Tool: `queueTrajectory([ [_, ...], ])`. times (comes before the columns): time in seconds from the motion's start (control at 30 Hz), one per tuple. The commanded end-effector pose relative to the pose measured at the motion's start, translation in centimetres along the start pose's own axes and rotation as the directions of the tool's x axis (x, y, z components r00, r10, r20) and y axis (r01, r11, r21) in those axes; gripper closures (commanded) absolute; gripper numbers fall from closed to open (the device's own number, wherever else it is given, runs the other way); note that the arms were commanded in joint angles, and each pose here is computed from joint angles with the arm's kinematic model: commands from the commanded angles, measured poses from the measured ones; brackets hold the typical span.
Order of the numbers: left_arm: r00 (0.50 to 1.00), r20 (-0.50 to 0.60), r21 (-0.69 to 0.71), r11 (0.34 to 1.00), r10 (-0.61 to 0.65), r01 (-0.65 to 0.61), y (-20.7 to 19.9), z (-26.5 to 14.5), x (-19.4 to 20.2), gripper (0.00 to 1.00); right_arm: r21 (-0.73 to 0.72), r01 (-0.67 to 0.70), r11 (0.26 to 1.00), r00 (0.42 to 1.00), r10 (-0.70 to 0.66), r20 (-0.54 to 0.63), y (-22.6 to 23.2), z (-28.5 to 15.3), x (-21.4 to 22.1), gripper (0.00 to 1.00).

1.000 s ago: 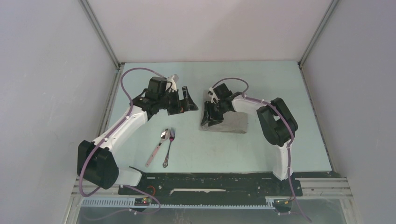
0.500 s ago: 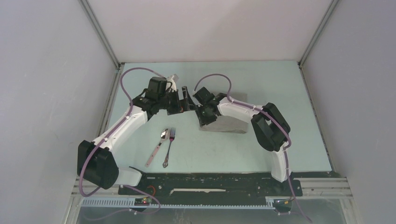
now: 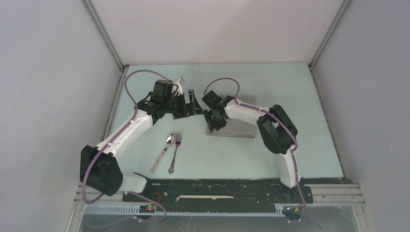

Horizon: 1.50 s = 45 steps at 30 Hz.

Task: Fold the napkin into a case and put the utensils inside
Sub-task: Smooth out the square-folded napkin at the center of the board.

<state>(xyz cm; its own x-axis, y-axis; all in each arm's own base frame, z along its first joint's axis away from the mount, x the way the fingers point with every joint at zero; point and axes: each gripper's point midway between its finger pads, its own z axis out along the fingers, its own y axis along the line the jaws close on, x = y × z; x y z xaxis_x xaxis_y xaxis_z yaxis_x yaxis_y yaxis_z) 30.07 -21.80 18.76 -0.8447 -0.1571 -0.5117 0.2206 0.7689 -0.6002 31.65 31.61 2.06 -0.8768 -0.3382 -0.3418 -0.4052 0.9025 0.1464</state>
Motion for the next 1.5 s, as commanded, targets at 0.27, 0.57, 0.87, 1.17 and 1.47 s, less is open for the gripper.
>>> queueTrajectory([
  [0.27,0.998,0.045,0.015,0.999,0.037,-0.038,-0.5,-1.0,-1.1,0.01,0.093,-0.012,0.996,0.999,0.016,-0.042,-0.8,1.3,0.6,0.62],
  [0.57,0.998,0.045,0.013,0.999,0.038,-0.039,-0.5,-1.1,-1.0,0.01,0.127,-0.009,0.992,1.0,0.01,-0.004,-0.9,0.8,-0.4,0.99],
  [0.87,0.998,0.045,0.003,0.999,0.036,-0.037,-0.3,-1.0,-1.0,0.01,-0.146,-0.104,0.984,0.989,0.117,0.085,1.1,-3.2,-2.8,1.0],
  [1.17,0.999,0.042,0.007,0.999,0.033,-0.033,-0.3,-0.9,-1.0,0.01,-0.232,-0.14,0.963,0.981,0.166,0.097,1.7,-4.6,-3.0,1.0],
  [1.47,0.999,0.042,0.007,0.999,0.035,-0.035,-0.3,-1.0,-1.0,0.01,-0.217,-0.152,0.964,0.983,0.169,0.065,1.5,-2.6,-2.6,1.0],
])
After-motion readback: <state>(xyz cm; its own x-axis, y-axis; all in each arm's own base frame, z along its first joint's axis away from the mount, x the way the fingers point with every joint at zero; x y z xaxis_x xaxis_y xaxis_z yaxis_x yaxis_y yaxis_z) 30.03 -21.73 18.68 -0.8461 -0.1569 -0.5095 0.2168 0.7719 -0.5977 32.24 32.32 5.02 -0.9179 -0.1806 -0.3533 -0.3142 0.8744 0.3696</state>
